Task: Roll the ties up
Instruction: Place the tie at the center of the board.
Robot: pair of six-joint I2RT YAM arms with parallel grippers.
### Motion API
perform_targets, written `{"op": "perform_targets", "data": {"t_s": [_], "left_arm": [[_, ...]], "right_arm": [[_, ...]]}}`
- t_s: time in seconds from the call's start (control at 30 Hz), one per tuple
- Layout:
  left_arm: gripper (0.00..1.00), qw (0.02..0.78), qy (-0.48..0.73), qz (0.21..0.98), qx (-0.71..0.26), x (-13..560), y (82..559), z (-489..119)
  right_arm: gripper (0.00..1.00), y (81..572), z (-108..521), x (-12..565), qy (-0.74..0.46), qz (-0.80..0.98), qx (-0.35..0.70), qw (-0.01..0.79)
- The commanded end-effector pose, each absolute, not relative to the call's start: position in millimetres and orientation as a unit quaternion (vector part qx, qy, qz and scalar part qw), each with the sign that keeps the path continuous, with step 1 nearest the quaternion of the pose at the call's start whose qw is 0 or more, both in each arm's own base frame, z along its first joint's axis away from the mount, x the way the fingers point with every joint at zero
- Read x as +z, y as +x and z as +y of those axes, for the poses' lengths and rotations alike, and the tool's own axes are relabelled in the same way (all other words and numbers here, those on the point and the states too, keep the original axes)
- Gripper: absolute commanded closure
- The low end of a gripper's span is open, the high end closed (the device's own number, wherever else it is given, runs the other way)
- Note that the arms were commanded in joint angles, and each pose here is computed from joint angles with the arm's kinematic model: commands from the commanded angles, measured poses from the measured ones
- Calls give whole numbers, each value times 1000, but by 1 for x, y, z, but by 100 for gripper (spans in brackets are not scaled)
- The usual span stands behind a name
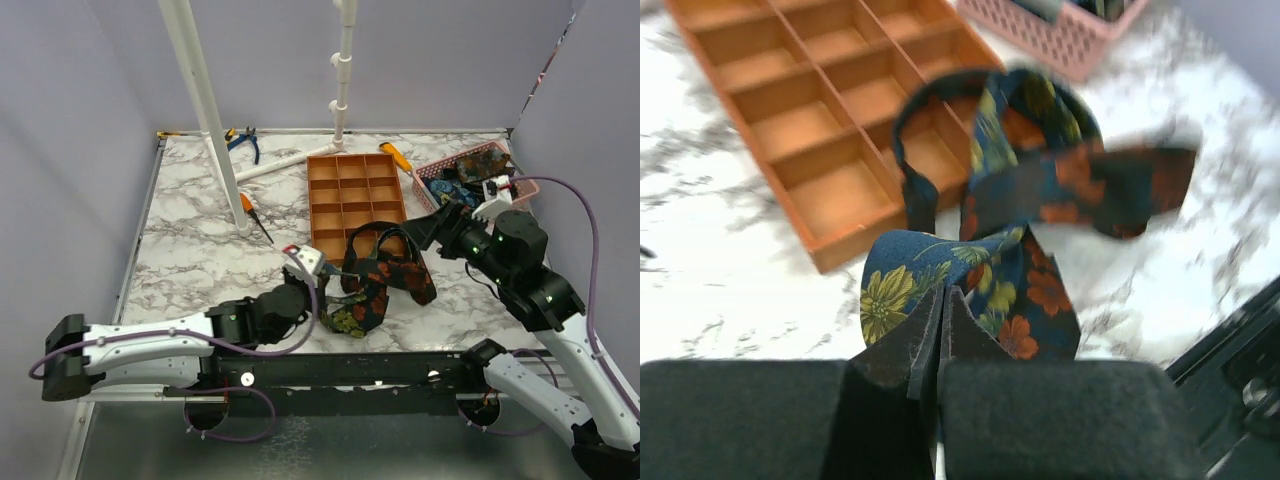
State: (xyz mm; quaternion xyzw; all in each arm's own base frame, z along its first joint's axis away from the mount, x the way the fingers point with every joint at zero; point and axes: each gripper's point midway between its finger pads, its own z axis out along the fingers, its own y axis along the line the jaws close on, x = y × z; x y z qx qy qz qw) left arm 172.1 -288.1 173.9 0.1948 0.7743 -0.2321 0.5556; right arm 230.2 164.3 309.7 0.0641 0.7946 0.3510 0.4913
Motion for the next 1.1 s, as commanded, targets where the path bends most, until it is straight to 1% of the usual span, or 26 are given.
{"op": "perform_targets", "data": {"t_s": [0.0, 0.1, 0.17, 0.2, 0.27, 0.37, 0.5, 0.57, 0.63, 0.73, 0.77, 0.93, 1.0, 1.07], "left_arm": [[100, 597, 80, 771, -205, 232, 181, -219], [100, 593, 100, 767, -224, 240, 173, -214], [100, 575, 95, 787, -202, 227, 173, -211], [100, 562, 101, 801, -179, 216, 172, -208], [100, 546, 77, 825, -127, 200, 174, -192], [100, 549, -1, 833, -70, 193, 179, -158], [100, 561, -66, 820, -89, 204, 178, -136], [100, 566, -94, 812, -108, 207, 178, -128], [100, 567, -112, 807, -125, 205, 176, -123], [100, 564, -117, 806, -139, 198, 175, -121], [94, 562, -117, 806, -140, 196, 174, -120], [37, 562, -112, 807, -140, 197, 174, -121], [27, 563, -106, 808, -141, 202, 173, -122], [21, 559, -93, 812, -142, 203, 172, -125]], "right_arm": [[9, 226, 137, 268, 98, 822, 281, 486], [9, 224, 139, 245, 104, 830, 284, 469], [9, 224, 142, 237, 101, 831, 289, 465], [9, 224, 143, 232, 101, 833, 288, 461], [9, 225, 144, 221, 99, 840, 283, 451], [9, 228, 147, 196, 98, 860, 266, 425], [9, 234, 152, 154, 93, 891, 235, 377], [9, 234, 164, 144, 68, 896, 251, 359], [9, 232, 176, 136, 55, 903, 257, 340], [9, 226, 184, 118, 44, 918, 238, 314], [9, 224, 184, 111, 45, 921, 231, 310], [10, 214, 197, 93, 40, 924, 248, 287], [10, 207, 208, 93, 28, 925, 253, 283], [10, 195, 220, 91, 11, 927, 260, 271]]}}
